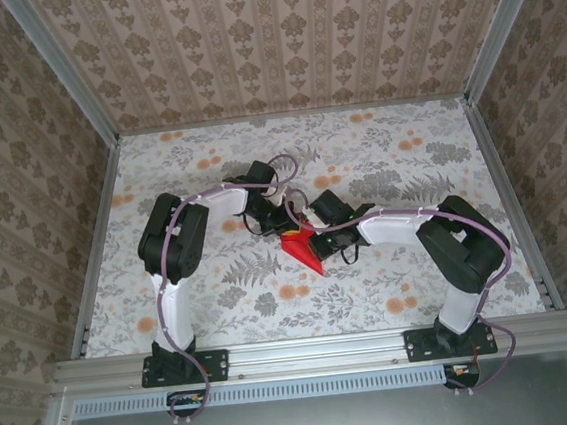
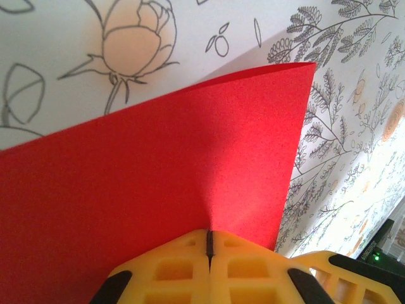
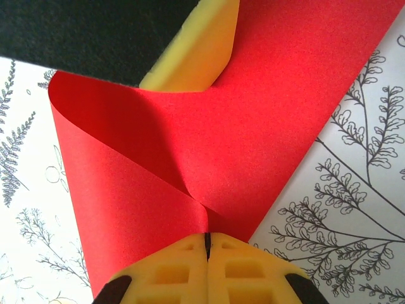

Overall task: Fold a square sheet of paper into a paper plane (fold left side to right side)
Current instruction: Third fold the triangle at the center of the table.

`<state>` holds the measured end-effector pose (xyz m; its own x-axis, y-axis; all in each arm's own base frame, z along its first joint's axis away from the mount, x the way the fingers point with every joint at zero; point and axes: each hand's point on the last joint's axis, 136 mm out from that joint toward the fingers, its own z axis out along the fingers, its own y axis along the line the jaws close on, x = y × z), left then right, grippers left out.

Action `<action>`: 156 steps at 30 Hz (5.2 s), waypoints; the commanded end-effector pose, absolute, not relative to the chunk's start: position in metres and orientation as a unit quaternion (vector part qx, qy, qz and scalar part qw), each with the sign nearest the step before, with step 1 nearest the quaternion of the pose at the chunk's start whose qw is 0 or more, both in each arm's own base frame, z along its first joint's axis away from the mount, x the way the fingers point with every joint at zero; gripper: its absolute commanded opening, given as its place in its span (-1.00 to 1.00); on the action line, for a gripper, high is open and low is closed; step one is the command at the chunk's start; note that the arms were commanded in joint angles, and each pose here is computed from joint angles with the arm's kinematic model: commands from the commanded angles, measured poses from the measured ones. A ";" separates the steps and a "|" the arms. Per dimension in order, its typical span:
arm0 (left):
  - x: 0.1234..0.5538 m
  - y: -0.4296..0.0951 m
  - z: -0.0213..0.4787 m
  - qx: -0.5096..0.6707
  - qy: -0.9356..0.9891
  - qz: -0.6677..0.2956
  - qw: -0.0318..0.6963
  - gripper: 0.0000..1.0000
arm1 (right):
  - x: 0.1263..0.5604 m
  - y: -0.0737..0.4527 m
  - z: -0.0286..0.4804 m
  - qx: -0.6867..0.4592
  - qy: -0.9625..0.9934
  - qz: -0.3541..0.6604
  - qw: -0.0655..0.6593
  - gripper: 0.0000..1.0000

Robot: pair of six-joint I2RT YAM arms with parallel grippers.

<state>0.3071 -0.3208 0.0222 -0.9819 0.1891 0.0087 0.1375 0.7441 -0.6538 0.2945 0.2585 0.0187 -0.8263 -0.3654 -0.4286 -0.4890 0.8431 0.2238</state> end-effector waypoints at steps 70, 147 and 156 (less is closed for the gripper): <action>0.242 -0.278 0.002 -0.101 -0.945 0.308 0.038 -0.83 | 0.268 0.247 -0.010 -0.250 0.954 0.132 0.102 -1.00; 0.236 -0.266 -0.019 -0.092 -0.960 0.256 0.060 -0.88 | 0.234 0.271 0.006 0.038 0.983 0.175 0.035 -0.87; 0.237 -0.264 -0.023 -0.092 -0.962 0.248 0.061 -0.88 | 0.228 0.260 0.008 0.045 0.985 0.162 0.034 -0.88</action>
<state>0.2524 -0.2884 0.0174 -0.9792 0.2027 -0.0115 0.1666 0.7699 -0.6161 0.2469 0.2868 0.0164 -0.9922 0.0727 -0.1011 0.0243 0.9095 0.4149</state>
